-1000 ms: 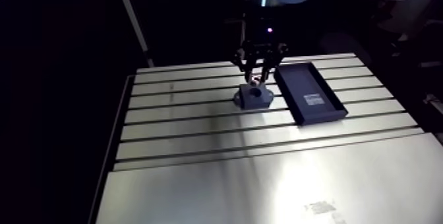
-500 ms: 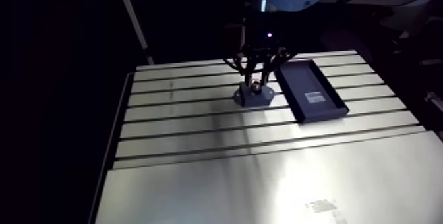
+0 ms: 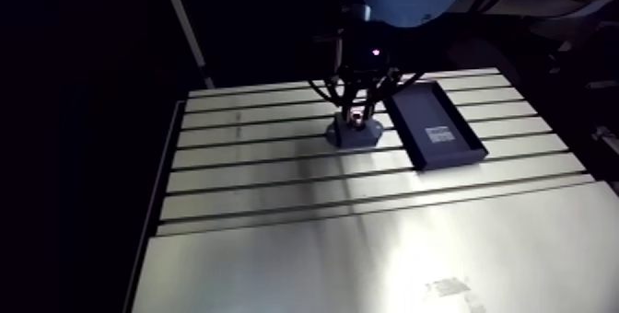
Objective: Pick up the bearing and press it into the housing until flush.
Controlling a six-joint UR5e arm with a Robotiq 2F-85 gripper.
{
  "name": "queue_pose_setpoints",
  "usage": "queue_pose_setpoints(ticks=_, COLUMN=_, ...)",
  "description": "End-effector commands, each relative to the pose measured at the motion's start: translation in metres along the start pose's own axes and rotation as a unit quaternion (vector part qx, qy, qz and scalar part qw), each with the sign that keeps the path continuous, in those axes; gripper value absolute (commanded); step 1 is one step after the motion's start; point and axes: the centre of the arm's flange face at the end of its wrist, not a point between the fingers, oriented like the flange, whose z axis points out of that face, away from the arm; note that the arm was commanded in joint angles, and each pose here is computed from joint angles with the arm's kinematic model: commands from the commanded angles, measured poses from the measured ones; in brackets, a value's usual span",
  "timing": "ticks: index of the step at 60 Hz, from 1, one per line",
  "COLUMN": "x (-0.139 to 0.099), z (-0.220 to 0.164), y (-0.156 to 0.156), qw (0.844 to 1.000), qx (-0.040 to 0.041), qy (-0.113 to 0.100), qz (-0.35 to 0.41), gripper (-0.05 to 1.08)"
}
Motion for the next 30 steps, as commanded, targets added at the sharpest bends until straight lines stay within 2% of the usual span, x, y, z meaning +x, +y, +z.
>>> queue_pose_setpoints(ticks=1, x=0.0003, z=0.0014, y=0.0004, qw=1.000, qx=0.0001, qy=0.000, qz=0.000, gripper=0.66)
queue_pose_setpoints(ticks=30, x=0.0013, z=0.0066, y=0.0014, qw=1.000, qx=0.0002, qy=-0.004, qz=0.000, gripper=0.66)
